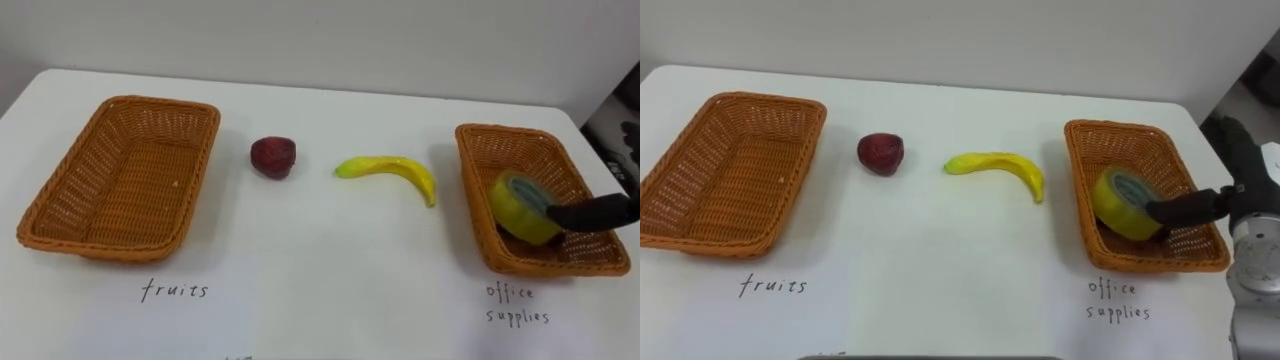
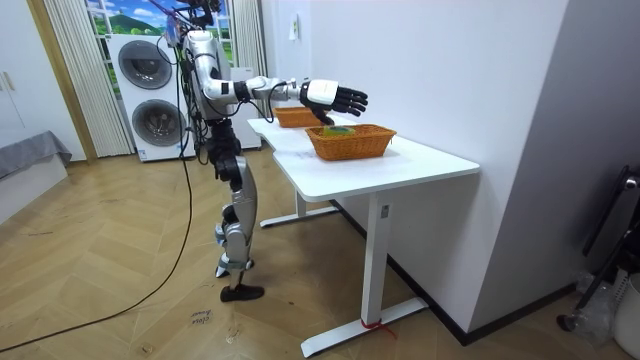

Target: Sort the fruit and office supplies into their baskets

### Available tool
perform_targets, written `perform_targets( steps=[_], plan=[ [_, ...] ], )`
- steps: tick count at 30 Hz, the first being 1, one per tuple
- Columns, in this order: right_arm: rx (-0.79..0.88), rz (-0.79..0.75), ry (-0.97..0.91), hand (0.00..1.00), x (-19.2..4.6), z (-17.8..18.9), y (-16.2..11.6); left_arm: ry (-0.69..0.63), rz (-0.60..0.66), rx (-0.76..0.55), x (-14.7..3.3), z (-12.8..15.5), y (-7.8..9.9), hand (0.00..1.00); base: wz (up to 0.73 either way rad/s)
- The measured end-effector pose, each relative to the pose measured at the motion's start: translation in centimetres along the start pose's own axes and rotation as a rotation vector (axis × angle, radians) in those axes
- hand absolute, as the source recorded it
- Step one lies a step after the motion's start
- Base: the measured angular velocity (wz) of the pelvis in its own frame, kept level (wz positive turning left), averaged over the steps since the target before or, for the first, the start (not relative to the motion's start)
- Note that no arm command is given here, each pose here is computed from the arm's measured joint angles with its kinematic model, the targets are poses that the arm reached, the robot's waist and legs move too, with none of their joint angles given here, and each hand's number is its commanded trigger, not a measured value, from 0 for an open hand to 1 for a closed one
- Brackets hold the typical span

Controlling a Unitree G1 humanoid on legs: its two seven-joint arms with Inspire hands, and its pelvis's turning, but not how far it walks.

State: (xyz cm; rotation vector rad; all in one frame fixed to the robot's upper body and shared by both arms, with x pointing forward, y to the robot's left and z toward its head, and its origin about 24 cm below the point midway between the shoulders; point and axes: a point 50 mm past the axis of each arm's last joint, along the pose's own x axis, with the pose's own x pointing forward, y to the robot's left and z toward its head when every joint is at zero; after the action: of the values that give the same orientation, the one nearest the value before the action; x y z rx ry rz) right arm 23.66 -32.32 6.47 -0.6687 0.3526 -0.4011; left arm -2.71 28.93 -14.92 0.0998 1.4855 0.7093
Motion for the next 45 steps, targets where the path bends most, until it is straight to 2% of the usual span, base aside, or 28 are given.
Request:
perform_targets(
  steps=[11, 18, 25, 32, 39, 42, 45],
  plan=[
    [0.04, 0.02, -0.016, 0.0, -0.1, 0.4, 0.1, 0.001, -0.003, -0.001, 0.0, -0.1, -0.1, 0.0, 0.0],
    [0.077, -0.014, -0.153, 0.0, -0.3, 3.7, -1.1, -0.012, -0.018, -0.022, -0.1, 0.2, -0.6, 0.0, 0.0],
    [0.09, -0.017, -0.195, 0.0, 0.1, 4.9, -1.6, -0.005, -0.027, -0.031, -0.1, 0.0, -0.9, 0.0, 0.0],
    [0.109, -0.069, -0.34, 0.0, 0.3, 8.9, -3.5, -0.028, -0.031, -0.042, -0.1, 0.7, -0.8, 0.0, 0.02],
    [0.171, -0.05, -0.355, 0.0, 0.3, 9.3, -3.2, -0.04, -0.031, -0.055, -0.1, 1.2, -1.0, 0.0, 0.03],
    [0.159, -0.001, -0.39, 0.0, 0.6, 10.8, -1.9, -0.037, -0.027, -0.032, -0.1, 1.0, -0.8, 0.0, 0.03],
    [0.163, 0.005, -0.409, 0.0, 0.8, 11.5, -1.9, -0.051, -0.032, -0.024, -0.1, 1.4, -0.6, 0.0, 0.11]
  ],
)
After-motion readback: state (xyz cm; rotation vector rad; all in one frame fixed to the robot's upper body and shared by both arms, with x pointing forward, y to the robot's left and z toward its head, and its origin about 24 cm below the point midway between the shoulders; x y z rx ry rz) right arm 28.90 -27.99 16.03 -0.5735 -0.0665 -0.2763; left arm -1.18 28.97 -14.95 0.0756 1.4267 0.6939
